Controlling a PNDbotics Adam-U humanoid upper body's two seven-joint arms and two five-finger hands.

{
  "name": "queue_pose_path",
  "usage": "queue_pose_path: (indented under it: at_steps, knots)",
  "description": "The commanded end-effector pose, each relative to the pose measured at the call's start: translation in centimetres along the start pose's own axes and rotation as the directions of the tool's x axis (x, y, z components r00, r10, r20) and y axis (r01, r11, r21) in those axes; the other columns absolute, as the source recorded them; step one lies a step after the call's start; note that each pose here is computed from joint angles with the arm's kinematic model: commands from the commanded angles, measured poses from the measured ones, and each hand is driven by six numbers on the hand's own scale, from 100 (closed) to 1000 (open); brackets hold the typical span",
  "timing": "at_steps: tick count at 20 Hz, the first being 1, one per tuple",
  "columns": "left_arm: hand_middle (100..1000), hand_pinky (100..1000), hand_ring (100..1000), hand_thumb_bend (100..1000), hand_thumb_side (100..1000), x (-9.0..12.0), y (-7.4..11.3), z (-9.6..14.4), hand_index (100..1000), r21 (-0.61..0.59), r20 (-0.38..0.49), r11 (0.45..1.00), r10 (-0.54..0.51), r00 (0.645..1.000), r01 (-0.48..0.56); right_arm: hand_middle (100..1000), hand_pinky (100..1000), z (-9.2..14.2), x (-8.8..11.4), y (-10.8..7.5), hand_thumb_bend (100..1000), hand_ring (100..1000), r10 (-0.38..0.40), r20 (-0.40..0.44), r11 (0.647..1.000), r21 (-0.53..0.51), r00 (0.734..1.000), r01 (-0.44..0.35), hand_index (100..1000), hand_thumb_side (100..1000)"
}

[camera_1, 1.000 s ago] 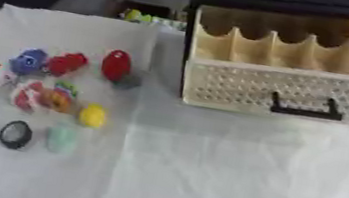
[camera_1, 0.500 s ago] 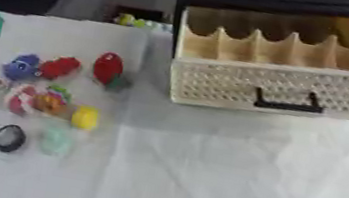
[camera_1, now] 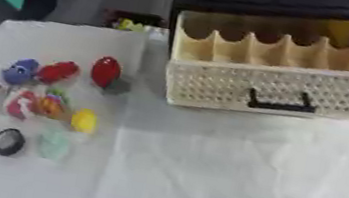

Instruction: Pick up objects from table and place into drawer.

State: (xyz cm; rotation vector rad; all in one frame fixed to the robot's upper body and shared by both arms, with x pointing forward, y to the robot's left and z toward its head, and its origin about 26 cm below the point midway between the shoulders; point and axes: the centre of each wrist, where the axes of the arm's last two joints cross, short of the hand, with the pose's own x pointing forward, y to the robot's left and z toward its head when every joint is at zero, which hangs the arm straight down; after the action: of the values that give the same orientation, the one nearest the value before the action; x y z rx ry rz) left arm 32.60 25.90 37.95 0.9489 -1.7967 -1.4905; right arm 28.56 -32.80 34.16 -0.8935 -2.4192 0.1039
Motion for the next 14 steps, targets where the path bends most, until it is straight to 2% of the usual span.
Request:
queue_pose_path:
  at_steps: [1,14]
  knots:
    - [414,302,443,100,263,0.5,1.1,-0.6,517,0.018,0.026,1.0,-0.001,1.0,0.001,355,377,-0.5,0.8,-0.4,408,367,0.01,0.032,1.0,0.007,0.999,-0.01,726,1000]
    - [408,285,433,100,311,3.8,1.5,-4.9,513,0.039,0.168,0.996,0.075,0.983,-0.083,355,376,-0.7,1.0,-0.1,402,367,-0.017,0.031,1.0,0.014,0.999,0.017,725,1000]
